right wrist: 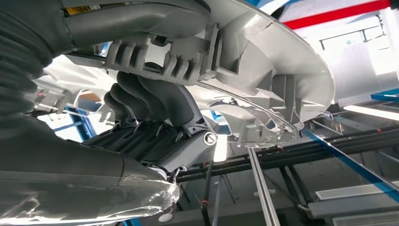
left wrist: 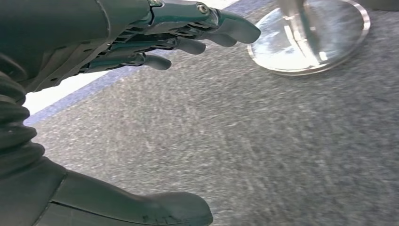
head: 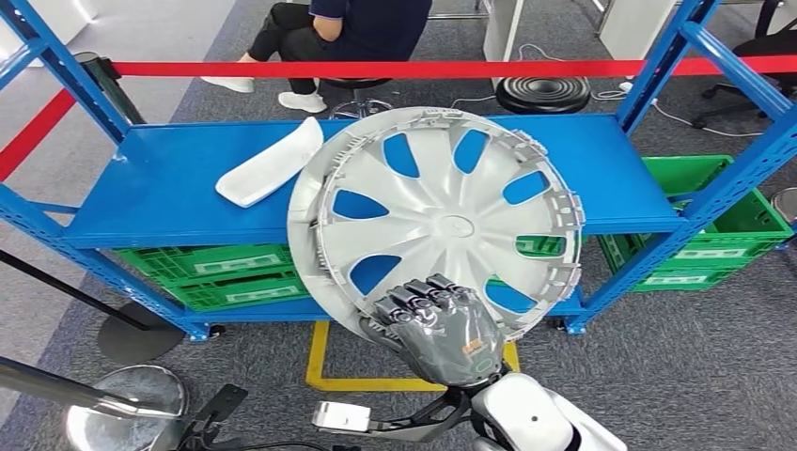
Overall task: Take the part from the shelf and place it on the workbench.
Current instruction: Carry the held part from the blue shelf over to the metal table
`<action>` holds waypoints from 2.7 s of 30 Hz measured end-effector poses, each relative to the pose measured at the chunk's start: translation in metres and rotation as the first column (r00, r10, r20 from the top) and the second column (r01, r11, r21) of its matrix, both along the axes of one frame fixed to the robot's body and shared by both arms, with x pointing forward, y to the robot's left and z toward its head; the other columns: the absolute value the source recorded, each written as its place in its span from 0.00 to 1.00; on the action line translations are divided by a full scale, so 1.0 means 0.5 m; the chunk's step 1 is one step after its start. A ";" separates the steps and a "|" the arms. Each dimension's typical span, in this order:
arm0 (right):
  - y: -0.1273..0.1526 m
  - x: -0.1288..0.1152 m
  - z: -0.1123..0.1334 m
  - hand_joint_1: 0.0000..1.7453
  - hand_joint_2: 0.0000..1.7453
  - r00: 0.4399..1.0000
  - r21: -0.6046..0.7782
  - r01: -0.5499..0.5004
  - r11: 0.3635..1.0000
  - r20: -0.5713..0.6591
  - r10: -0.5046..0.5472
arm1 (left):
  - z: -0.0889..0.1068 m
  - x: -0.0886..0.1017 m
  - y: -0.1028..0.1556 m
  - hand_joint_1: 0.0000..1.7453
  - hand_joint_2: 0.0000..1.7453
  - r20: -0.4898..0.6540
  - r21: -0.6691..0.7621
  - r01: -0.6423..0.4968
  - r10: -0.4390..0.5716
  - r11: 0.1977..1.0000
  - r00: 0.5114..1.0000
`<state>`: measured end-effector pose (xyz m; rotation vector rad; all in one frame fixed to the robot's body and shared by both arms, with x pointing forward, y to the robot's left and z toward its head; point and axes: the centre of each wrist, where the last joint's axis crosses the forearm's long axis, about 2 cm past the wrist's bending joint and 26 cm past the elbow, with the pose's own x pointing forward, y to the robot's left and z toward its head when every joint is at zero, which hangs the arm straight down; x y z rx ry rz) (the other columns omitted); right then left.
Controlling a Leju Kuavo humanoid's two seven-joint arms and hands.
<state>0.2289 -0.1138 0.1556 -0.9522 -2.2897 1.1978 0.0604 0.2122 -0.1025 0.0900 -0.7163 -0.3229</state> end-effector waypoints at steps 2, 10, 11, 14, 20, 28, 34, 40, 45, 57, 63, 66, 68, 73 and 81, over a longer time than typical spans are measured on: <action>0.000 0.000 0.000 1.00 1.00 1.000 0.000 0.000 1.000 0.000 0.000 | 0.000 0.002 0.002 0.00 1.00 0.002 0.002 0.000 0.000 1.000 1.000; -0.003 -0.007 -0.007 1.00 1.00 1.000 0.022 0.007 1.000 -0.010 -0.007 | 0.000 0.001 0.003 0.00 1.00 0.000 0.003 0.002 -0.002 1.000 1.000; -0.004 -0.007 -0.008 1.00 1.00 1.000 0.027 0.009 1.000 -0.012 -0.009 | 0.000 0.001 0.003 0.00 1.00 0.000 0.003 0.002 -0.002 1.000 1.000; -0.008 -0.009 -0.012 1.00 1.00 1.000 0.037 0.018 0.999 -0.020 -0.018 | -0.001 0.001 0.004 0.00 1.00 0.000 0.004 0.003 -0.003 1.000 1.000; -0.017 -0.012 -0.019 1.00 1.00 0.999 0.052 0.042 0.998 -0.036 -0.041 | -0.001 0.001 0.004 0.00 1.00 0.000 0.005 0.003 -0.003 1.000 1.000; -0.029 -0.020 -0.030 1.00 1.00 0.997 0.077 0.062 0.995 -0.055 -0.058 | -0.001 -0.003 0.003 0.00 1.00 -0.002 0.003 0.004 -0.004 1.000 1.000; -0.035 -0.027 -0.039 1.00 1.00 0.995 0.081 0.073 0.994 -0.075 -0.067 | 0.000 0.001 0.003 0.00 1.00 0.002 0.003 0.004 -0.004 1.000 1.000; -0.040 -0.032 -0.042 1.00 1.00 0.994 0.090 0.079 0.993 -0.084 -0.071 | 0.000 0.002 0.001 0.00 1.00 0.003 0.002 0.005 -0.005 1.000 1.000; -0.050 -0.041 -0.051 1.00 1.00 0.992 0.100 0.087 0.991 -0.096 -0.078 | -0.001 -0.001 0.003 0.00 1.00 0.000 0.004 0.005 -0.005 1.000 1.000; -0.075 -0.062 -0.057 1.00 1.00 0.987 0.163 0.126 0.979 -0.118 -0.107 | -0.002 -0.010 0.003 0.00 1.00 -0.005 0.009 0.004 -0.004 1.000 1.000; -0.086 -0.075 -0.065 1.00 1.00 0.983 0.170 0.147 0.974 -0.134 -0.125 | -0.002 -0.013 0.002 0.00 1.00 -0.007 0.008 0.002 -0.002 1.000 1.000; -0.092 -0.079 -0.064 1.00 1.00 0.982 0.185 0.158 0.970 -0.130 -0.135 | -0.002 -0.012 0.002 0.00 1.00 -0.006 0.010 0.001 -0.001 1.000 1.000; -0.096 -0.081 -0.063 1.00 1.00 0.982 0.193 0.164 0.967 -0.126 -0.142 | -0.002 -0.012 0.002 0.00 1.00 -0.006 0.011 0.000 0.000 1.000 1.000; -0.106 -0.087 -0.061 1.00 1.00 0.979 0.214 0.181 0.960 -0.128 -0.156 | -0.002 -0.013 0.002 0.00 1.00 -0.005 0.015 -0.001 0.001 1.000 1.000; -0.126 -0.094 -0.059 1.00 1.00 0.977 0.228 0.199 0.953 -0.129 -0.173 | -0.002 -0.014 0.002 0.00 1.00 -0.006 0.014 -0.003 0.003 1.000 1.000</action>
